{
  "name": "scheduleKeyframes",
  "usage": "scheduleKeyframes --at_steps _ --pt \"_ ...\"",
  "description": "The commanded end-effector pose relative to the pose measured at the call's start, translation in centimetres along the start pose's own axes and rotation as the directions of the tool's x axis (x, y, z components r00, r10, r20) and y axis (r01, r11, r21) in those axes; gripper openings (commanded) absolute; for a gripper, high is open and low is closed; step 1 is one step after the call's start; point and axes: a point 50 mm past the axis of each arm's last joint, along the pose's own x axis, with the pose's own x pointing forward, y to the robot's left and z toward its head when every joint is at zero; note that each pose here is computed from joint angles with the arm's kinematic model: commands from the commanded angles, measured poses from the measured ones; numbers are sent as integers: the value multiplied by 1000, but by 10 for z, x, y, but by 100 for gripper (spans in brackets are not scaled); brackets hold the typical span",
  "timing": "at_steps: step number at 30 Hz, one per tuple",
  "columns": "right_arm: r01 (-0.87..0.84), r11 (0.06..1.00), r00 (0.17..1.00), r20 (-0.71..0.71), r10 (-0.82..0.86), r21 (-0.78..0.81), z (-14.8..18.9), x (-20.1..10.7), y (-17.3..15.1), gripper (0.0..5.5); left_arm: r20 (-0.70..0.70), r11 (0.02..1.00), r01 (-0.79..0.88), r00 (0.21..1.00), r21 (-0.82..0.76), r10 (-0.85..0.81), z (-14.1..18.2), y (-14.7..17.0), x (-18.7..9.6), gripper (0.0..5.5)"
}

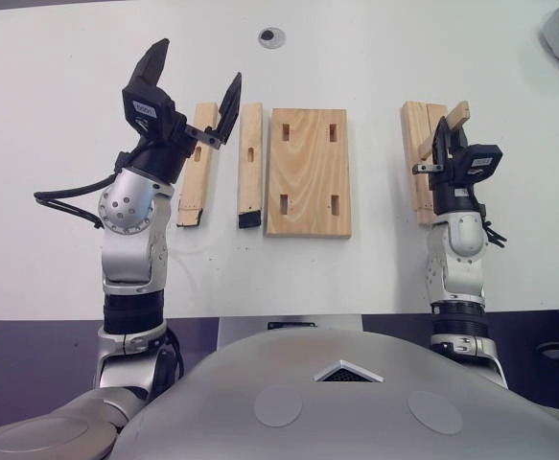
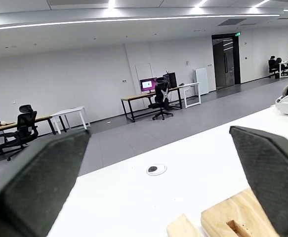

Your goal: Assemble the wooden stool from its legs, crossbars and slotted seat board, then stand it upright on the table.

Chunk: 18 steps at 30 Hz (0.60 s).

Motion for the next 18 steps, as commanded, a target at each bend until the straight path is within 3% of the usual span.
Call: scheduleKeyframes --at_steps 1,3,18 --pt "19 1000 992 -121 -17 13 -18 -14 -2 42 4 1000 18 1000 20 -18 1 0 3 518" --pt "17 1000 993 -115 -15 17 -16 -14 -2 42 3 1000 19 1000 19 -19 1 -1 2 518" --pt "-49 999 993 -106 49 -4 -1 -11 1 336 -2 999 35 999 13 -35 -1 -7 2 518"
